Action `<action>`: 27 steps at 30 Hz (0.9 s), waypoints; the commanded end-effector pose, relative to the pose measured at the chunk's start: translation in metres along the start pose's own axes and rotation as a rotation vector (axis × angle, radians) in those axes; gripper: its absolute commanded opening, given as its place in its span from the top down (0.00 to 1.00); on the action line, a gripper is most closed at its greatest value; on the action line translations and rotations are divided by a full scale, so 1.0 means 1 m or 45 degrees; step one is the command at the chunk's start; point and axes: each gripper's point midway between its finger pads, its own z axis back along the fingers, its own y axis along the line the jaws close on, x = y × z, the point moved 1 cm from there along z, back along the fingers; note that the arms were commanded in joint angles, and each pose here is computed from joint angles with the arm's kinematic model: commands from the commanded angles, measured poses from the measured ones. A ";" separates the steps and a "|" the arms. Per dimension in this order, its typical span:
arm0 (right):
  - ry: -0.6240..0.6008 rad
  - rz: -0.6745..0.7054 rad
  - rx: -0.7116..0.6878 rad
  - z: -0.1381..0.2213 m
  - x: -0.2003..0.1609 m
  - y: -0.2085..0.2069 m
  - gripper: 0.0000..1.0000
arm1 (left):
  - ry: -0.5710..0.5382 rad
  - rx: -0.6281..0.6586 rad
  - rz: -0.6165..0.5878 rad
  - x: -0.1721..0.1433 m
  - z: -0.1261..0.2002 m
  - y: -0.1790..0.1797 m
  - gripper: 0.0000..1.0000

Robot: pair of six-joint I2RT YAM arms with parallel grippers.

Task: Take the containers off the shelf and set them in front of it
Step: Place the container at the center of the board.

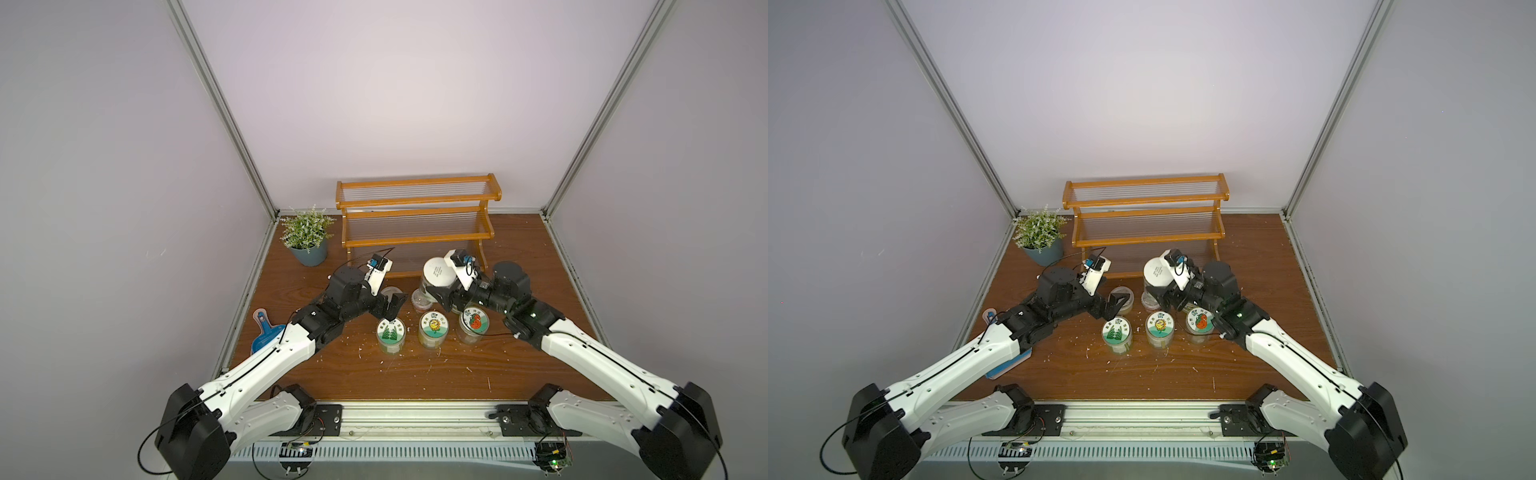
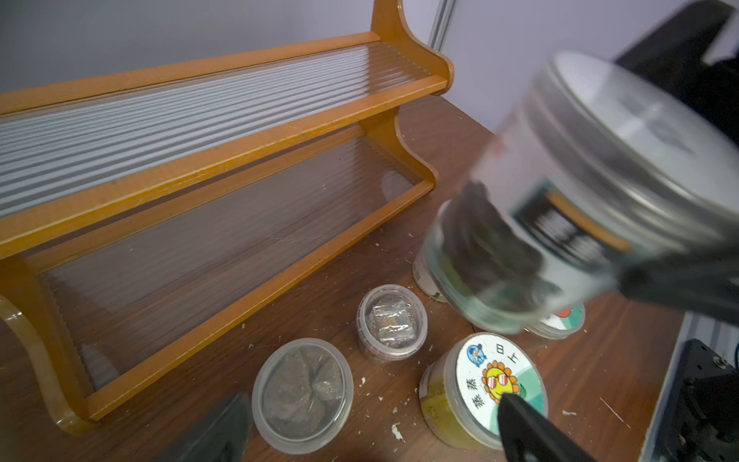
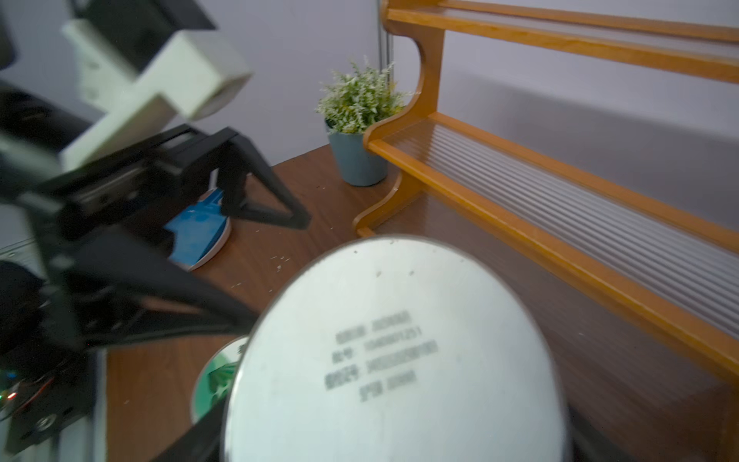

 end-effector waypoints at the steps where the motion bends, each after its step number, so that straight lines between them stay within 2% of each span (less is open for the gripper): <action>1: 0.001 -0.001 0.171 0.020 -0.003 0.041 0.14 | -0.009 0.052 0.044 0.002 0.004 0.014 0.00; 7: -0.008 0.027 0.342 0.026 -0.016 0.104 0.15 | -0.015 0.055 0.051 0.006 0.003 0.018 0.00; 14: -0.002 0.056 0.586 0.013 -0.041 0.179 0.14 | -0.010 0.064 0.050 0.006 0.003 0.019 0.01; 17: 0.036 0.060 0.619 0.009 -0.057 0.190 0.15 | -0.006 0.065 0.049 0.006 0.002 0.019 0.00; 21: 0.123 0.121 0.577 -0.008 -0.085 0.190 0.14 | 0.000 0.074 0.054 0.004 0.001 0.021 0.01; 27: 0.149 0.154 0.554 -0.022 -0.104 0.190 0.14 | 0.012 0.095 0.052 0.003 0.000 0.024 0.00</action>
